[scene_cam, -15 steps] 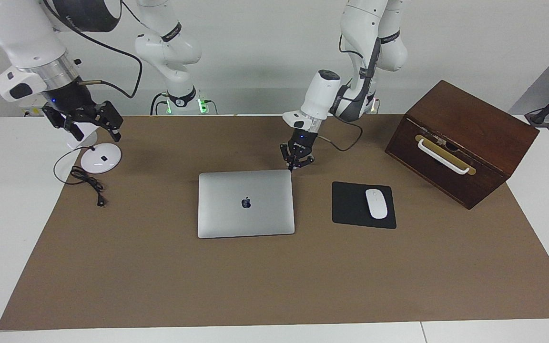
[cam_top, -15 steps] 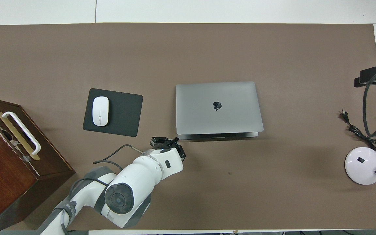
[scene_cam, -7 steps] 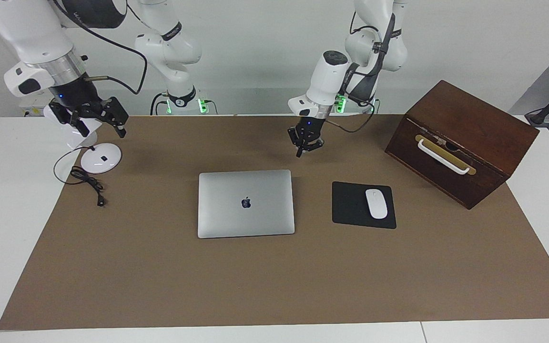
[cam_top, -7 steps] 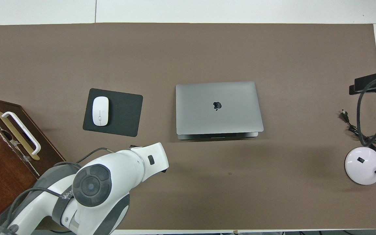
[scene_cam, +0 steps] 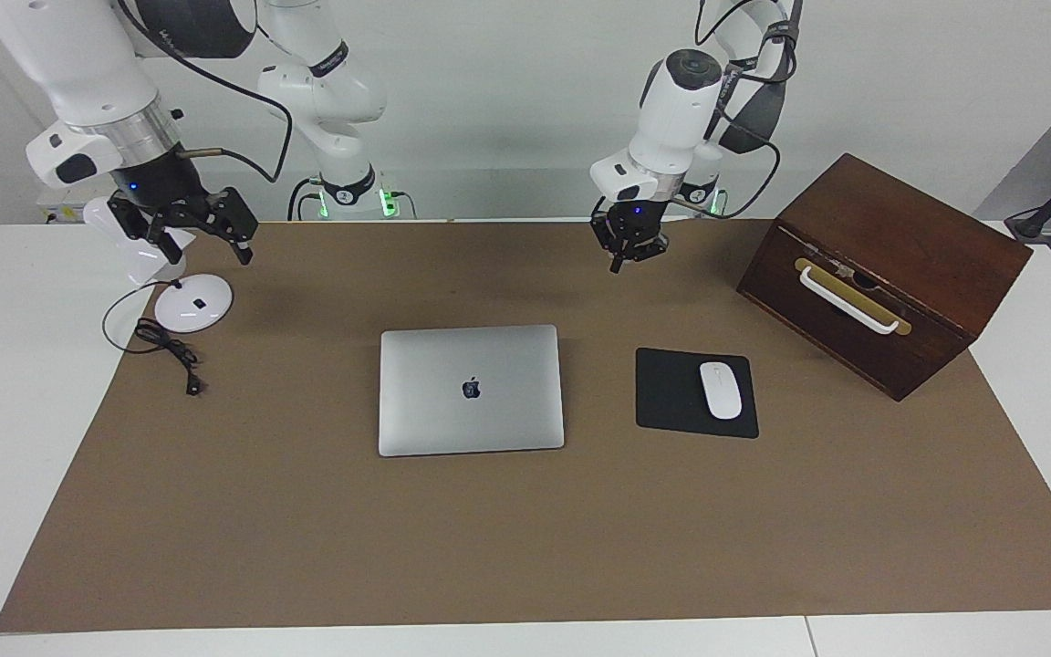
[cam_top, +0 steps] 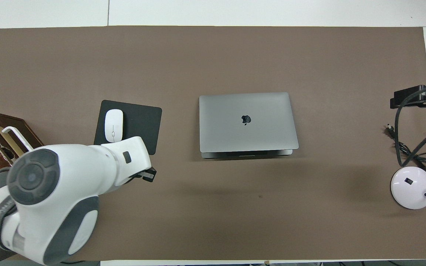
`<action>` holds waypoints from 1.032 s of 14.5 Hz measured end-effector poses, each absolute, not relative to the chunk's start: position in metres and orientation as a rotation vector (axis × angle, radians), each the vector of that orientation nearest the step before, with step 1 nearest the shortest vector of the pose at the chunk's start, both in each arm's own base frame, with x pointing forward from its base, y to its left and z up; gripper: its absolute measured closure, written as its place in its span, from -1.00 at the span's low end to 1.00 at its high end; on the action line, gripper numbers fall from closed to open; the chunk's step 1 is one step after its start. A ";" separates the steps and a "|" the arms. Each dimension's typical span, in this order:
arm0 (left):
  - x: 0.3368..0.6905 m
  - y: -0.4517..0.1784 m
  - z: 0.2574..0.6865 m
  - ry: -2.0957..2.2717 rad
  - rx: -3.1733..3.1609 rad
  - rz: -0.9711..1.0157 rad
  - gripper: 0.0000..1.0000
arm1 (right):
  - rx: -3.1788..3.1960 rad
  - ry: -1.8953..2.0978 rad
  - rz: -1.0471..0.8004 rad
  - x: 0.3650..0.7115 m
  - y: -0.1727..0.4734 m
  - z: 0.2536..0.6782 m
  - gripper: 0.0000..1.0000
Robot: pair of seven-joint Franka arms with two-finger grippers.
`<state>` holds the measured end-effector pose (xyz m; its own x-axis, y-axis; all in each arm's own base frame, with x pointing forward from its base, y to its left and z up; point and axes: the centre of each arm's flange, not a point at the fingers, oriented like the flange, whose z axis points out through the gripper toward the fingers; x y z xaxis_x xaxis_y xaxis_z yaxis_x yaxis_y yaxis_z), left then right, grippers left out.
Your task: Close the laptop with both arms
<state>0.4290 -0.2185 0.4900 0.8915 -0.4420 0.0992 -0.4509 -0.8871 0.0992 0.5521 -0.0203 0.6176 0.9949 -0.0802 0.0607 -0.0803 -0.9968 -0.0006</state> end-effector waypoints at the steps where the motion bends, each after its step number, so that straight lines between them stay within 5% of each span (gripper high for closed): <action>1: 0.437 -0.198 0.498 -0.682 2.954 0.106 0.98 | 3.129 -0.129 0.093 0.551 -0.022 0.617 -1.00; 5: 0.463 -0.127 0.534 -0.592 3.028 0.120 0.98 | 3.104 -0.123 0.090 0.549 -0.029 0.617 -1.00; 15: 0.484 -0.003 0.568 -0.226 3.116 0.189 -1.00 | 3.102 -0.138 0.081 0.548 -0.035 0.614 -1.00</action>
